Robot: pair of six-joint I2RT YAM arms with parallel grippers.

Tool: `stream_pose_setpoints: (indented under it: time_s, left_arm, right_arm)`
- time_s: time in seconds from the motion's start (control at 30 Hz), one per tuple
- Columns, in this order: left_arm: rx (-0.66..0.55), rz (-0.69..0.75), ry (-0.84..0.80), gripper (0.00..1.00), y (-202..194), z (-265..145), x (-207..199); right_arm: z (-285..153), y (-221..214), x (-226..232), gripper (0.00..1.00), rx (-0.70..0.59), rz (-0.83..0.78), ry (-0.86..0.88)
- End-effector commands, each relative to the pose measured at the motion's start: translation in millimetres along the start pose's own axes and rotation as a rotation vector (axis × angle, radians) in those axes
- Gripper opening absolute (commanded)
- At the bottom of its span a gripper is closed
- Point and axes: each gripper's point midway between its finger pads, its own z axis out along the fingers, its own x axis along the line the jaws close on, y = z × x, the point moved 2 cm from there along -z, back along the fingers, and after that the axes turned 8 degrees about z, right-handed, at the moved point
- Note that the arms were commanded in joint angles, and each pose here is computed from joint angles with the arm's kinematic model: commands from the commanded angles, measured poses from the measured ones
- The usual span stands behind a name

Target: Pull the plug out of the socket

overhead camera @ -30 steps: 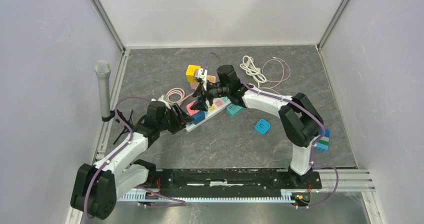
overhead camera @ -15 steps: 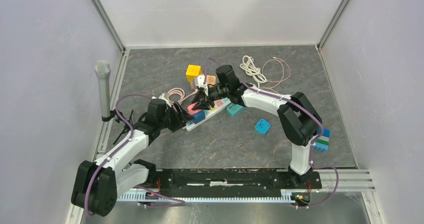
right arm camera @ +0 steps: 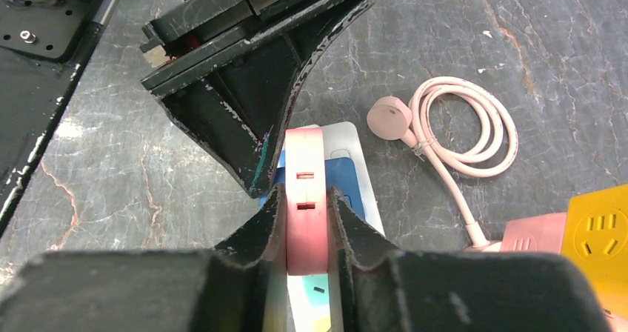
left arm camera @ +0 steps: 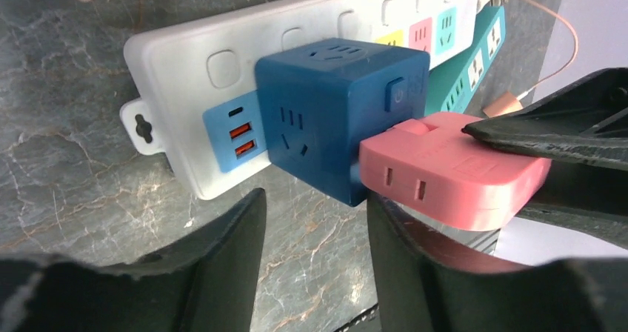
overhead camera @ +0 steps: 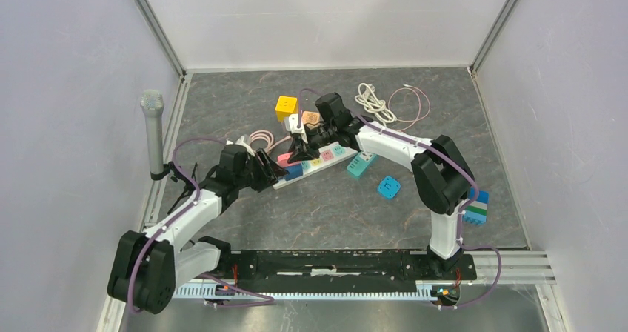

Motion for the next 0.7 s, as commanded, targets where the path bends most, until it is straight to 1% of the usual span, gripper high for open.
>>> stream_pose_setpoints:
  time_s: [0.0,0.03,0.1,0.23,0.47,0.57,0.67]
  left_arm:
    - [-0.010,0.003,0.059,0.55,4.6,4.7,8.5]
    - [-0.009,-0.003,0.100,0.53,3.0,4.2,15.9]
    - [0.003,-0.009,0.165,0.50,-1.0,1.8,27.3]
    - [0.002,-0.024,0.192,0.49,-3.8,0.5,32.8]
    - [0.038,-0.058,0.284,0.46,-7.4,-1.5,43.9]
    - [0.067,-0.061,0.314,0.45,-8.1,0.2,46.2]
    - [0.080,-0.060,0.328,0.45,-9.0,1.9,48.4]
  right_arm:
    - [-2.8,20.3,-0.8,0.06,-0.041,-0.030,-0.008]
    - [-3.7,24.9,-1.4,0.00,-0.056,-0.034,-0.015]
    - [-6.2,36.0,-2.8,0.00,-0.103,-0.043,-0.040]
    - [-11.5,63.5,-3.7,0.00,-0.196,-0.090,-0.054]
    - [-30.0,98.8,-2.4,0.00,-0.356,-0.093,-0.040]
    - [-34.7,99.7,-3.4,0.00,-0.389,-0.077,-0.046]
    - [-31.6,88.8,-5.5,0.00,-0.370,-0.053,-0.054]
